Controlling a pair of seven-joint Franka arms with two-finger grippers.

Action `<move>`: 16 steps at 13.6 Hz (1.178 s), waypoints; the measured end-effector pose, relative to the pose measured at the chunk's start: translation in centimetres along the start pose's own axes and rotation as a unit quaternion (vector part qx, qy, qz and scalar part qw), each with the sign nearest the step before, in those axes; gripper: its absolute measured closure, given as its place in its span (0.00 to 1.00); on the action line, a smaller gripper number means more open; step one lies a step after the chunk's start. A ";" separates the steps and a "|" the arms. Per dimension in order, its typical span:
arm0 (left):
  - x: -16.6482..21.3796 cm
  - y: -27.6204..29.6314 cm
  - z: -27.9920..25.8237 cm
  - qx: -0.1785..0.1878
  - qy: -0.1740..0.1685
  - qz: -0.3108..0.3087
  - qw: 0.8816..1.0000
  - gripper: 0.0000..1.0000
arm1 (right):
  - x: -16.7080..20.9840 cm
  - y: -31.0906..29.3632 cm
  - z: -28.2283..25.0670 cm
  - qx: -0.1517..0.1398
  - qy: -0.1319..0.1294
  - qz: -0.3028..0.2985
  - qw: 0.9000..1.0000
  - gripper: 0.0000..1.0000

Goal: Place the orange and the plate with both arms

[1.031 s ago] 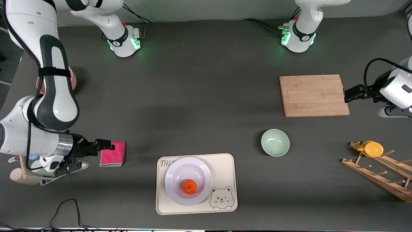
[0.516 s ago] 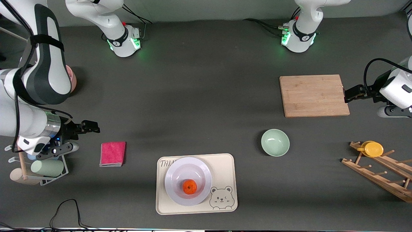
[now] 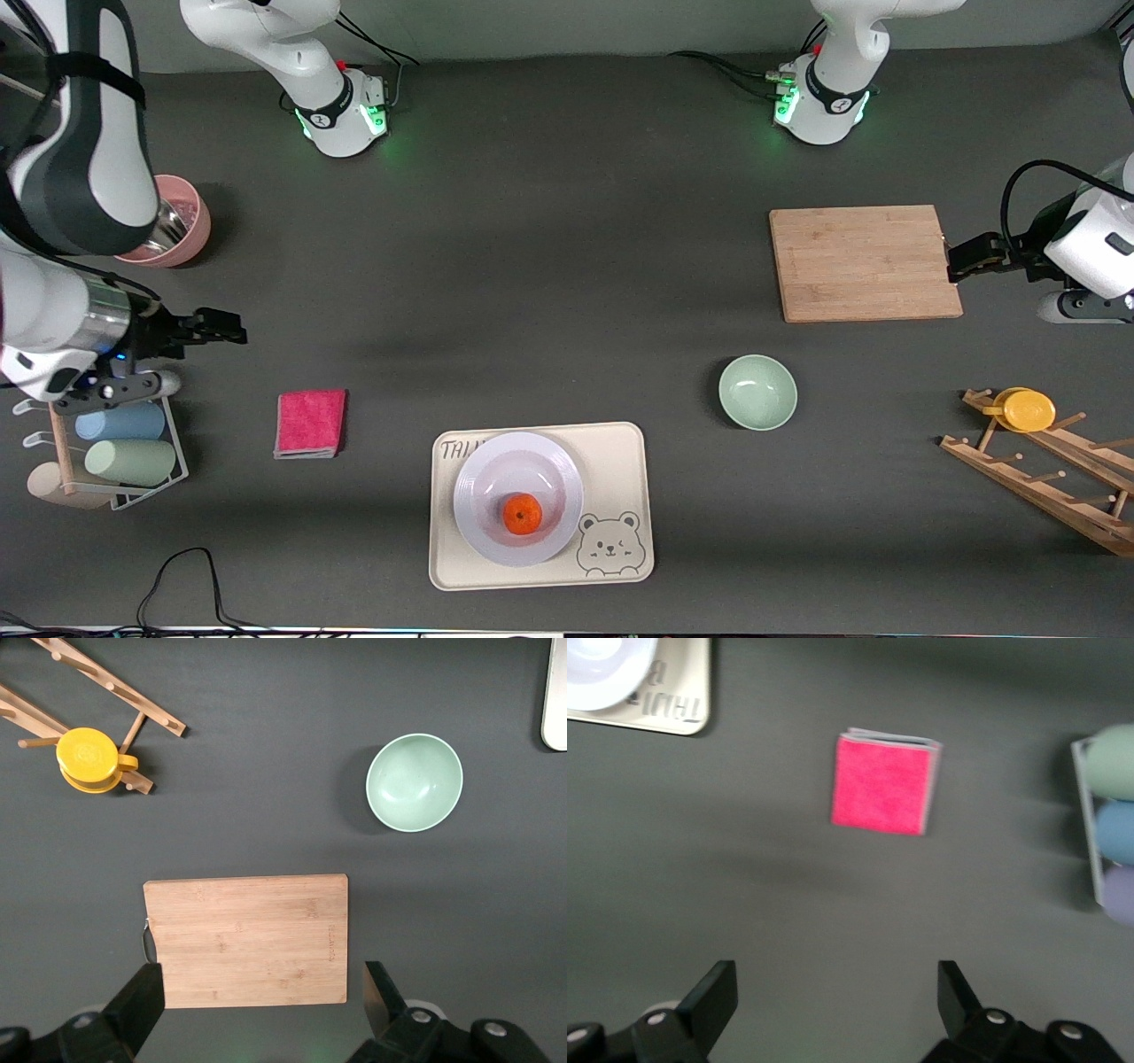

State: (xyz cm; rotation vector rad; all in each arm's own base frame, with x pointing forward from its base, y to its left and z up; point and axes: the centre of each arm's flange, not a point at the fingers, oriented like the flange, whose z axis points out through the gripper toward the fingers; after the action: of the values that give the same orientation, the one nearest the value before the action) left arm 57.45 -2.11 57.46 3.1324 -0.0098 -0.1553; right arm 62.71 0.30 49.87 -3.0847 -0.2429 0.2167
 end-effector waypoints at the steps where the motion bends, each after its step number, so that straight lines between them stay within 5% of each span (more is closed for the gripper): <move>1: 0.0 0.0 0.0 0.000 0.000 0.000 1.000 0.00 | -0.4 0.6 -0.5 -0.009 0.000 0.003 1.000 0.00; 10: 0.0 0.0 0.0 0.000 0.000 0.000 1.000 0.00 | -1.3 -1.3 -0.3 -0.015 -0.032 0.016 0.999 0.00; 16: 0.0 0.0 0.0 0.000 0.000 0.000 1.000 0.00 | -2.9 -1.6 -3.8 -0.012 -0.006 0.025 1.000 0.00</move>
State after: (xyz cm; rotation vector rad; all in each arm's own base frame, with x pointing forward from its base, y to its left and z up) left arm 57.45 -2.12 57.49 3.1324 -0.0097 -0.1549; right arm 60.13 1.28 54.10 -3.1169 -0.1690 0.2370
